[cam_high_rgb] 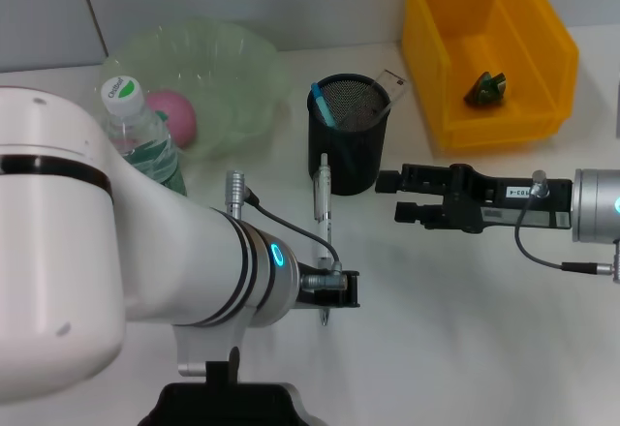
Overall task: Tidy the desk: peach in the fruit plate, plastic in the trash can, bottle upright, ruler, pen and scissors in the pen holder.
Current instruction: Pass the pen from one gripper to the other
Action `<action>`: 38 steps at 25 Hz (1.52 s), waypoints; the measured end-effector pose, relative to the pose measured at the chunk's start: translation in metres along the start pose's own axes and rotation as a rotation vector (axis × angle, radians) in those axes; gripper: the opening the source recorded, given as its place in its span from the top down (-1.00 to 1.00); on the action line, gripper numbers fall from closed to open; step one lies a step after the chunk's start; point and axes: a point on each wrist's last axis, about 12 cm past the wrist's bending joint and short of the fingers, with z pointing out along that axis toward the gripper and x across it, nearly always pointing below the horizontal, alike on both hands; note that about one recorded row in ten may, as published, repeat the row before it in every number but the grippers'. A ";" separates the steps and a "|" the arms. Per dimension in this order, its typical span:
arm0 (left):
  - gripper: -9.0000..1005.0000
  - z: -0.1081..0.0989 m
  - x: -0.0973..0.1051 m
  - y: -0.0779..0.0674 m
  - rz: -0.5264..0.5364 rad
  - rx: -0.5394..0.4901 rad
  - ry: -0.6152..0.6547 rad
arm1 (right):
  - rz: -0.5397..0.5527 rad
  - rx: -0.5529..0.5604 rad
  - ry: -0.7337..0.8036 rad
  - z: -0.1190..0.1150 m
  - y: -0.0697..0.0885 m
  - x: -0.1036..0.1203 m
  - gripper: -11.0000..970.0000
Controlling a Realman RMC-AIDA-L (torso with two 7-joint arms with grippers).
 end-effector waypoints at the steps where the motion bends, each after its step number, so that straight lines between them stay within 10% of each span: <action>1: 0.74 0.000 0.000 0.000 0.001 0.000 0.000 | -0.006 -0.009 0.009 -0.001 0.002 -0.001 -0.70; 17: 0.74 0.000 0.001 -0.001 0.004 0.001 0.003 | 0.095 -0.001 -0.081 -0.029 -0.008 -0.008 -0.71; 38: 0.74 -0.001 0.001 -0.002 0.000 -0.007 0.010 | 0.018 -0.072 -0.008 0.005 0.014 -0.011 -0.66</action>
